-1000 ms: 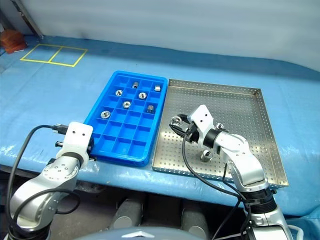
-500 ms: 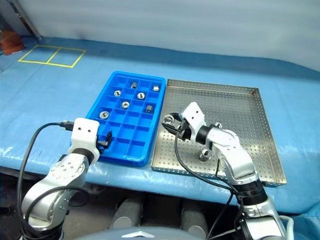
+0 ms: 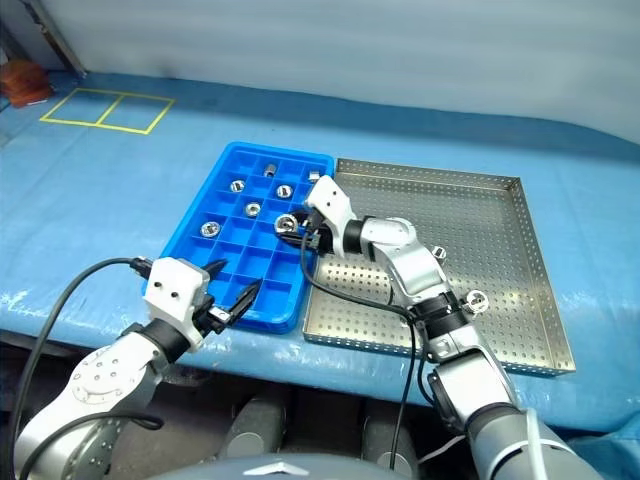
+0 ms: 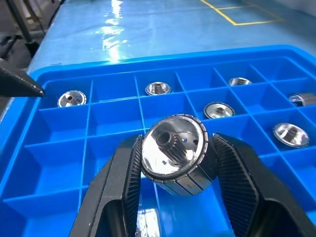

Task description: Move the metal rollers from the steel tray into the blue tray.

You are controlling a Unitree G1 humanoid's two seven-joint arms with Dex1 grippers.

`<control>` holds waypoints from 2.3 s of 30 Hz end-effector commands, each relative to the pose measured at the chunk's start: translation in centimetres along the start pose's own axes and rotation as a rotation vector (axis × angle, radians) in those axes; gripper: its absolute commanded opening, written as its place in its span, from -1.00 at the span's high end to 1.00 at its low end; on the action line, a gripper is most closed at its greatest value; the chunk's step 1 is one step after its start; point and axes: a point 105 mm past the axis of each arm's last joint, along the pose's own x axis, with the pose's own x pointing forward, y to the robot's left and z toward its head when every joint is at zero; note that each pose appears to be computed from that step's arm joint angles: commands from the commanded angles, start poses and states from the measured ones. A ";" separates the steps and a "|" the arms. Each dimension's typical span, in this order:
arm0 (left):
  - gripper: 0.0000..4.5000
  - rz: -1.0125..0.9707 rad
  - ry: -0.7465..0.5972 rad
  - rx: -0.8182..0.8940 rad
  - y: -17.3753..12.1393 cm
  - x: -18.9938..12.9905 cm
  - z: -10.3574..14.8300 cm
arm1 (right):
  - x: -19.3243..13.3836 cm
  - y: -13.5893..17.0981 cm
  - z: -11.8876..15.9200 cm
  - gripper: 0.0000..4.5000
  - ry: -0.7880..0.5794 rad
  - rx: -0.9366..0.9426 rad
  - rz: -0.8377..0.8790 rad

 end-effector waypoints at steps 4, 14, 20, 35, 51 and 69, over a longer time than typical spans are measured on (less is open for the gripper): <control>-0.56 0.023 -0.060 0.030 -0.6 -0.7 1.2 | 2.9 0.8 1.7 0.16 -0.051 -0.041 0.054; -0.56 0.053 -0.056 0.024 -0.4 -0.7 1.0 | 5.3 1.2 1.0 0.16 -0.047 -0.011 0.066; -0.56 0.059 -0.055 0.019 -0.4 -0.7 1.0 | 6.0 1.0 0.4 0.16 -0.032 0.004 0.046; -0.58 0.075 -0.047 0.011 -0.2 -0.5 0.7 | 6.1 0.5 0.5 -0.66 -0.038 -0.004 0.004; -0.58 -0.209 -0.362 -0.030 -4.0 8.2 8.0 | -11.2 -5.0 3.1 -0.66 -0.010 -0.231 -0.499; -0.58 -0.764 -0.185 0.133 -12.8 14.5 5.1 | -21.4 0.8 -4.0 -0.66 0.235 -0.016 -0.739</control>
